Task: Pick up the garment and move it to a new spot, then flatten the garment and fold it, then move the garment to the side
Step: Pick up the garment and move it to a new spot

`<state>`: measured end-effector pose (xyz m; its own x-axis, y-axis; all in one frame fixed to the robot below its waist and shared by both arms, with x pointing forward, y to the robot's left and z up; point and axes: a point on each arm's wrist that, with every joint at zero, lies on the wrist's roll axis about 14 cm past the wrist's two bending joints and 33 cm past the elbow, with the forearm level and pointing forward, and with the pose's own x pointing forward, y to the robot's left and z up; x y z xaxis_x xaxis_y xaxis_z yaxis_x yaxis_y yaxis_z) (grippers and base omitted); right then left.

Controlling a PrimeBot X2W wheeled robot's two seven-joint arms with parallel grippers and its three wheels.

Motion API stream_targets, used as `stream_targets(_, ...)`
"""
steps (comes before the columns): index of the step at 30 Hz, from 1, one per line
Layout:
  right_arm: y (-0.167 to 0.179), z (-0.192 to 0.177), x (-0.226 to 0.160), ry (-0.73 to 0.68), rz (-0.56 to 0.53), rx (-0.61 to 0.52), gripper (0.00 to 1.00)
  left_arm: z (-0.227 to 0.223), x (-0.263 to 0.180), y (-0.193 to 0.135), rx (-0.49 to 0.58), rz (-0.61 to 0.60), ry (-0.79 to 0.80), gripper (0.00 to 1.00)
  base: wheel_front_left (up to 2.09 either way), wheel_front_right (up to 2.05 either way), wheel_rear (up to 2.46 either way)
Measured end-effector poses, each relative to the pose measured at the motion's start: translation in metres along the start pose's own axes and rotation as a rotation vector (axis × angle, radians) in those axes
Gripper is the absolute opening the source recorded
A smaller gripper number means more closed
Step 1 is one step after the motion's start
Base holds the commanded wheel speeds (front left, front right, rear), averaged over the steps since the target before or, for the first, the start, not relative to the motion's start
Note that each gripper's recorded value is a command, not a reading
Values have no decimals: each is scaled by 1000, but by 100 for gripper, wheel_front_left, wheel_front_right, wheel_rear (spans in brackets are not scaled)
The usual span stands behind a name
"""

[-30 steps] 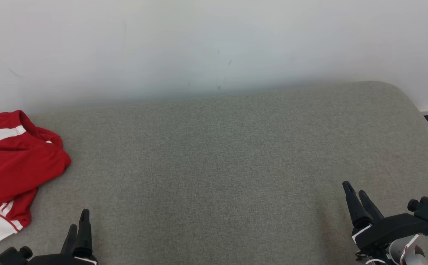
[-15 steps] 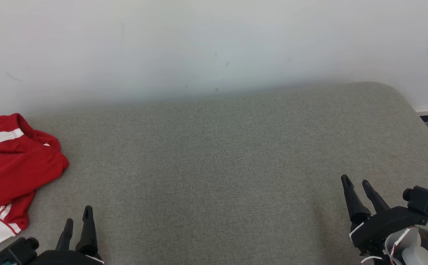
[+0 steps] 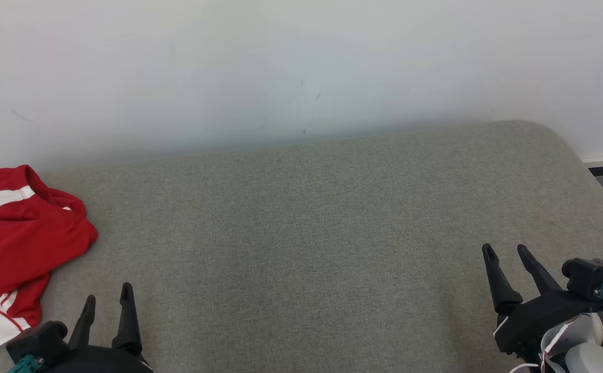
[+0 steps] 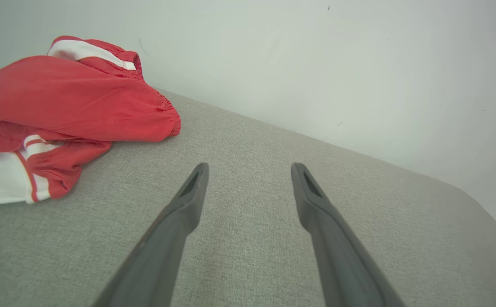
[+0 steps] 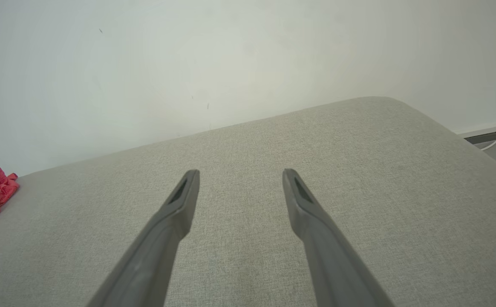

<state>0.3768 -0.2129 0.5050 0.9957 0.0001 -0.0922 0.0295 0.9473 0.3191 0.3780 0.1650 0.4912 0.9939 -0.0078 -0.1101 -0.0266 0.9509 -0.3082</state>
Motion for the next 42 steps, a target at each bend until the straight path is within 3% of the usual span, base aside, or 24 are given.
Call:
stream_targets(13, 2, 15, -2, -55, 15, -212, 100, 18, -5, -5, 232, 3, -68, 100, 0, 0, 0)
stream_targets(16, 11, 20, 1, -81, 41, -286, 100, 26, -10, 1, 358, 19, -92, 100, 0, 0, 0)
stream_targets(19, 17, 22, 5, -92, 60, -318, 100, 32, -15, 7, 394, 43, -106, 100, 0, 0, 0)
stream_targets(42, 102, -10, 34, -25, 285, -301, 100, 44, -66, 79, 365, 278, -88, 100, 0, 0, 0)
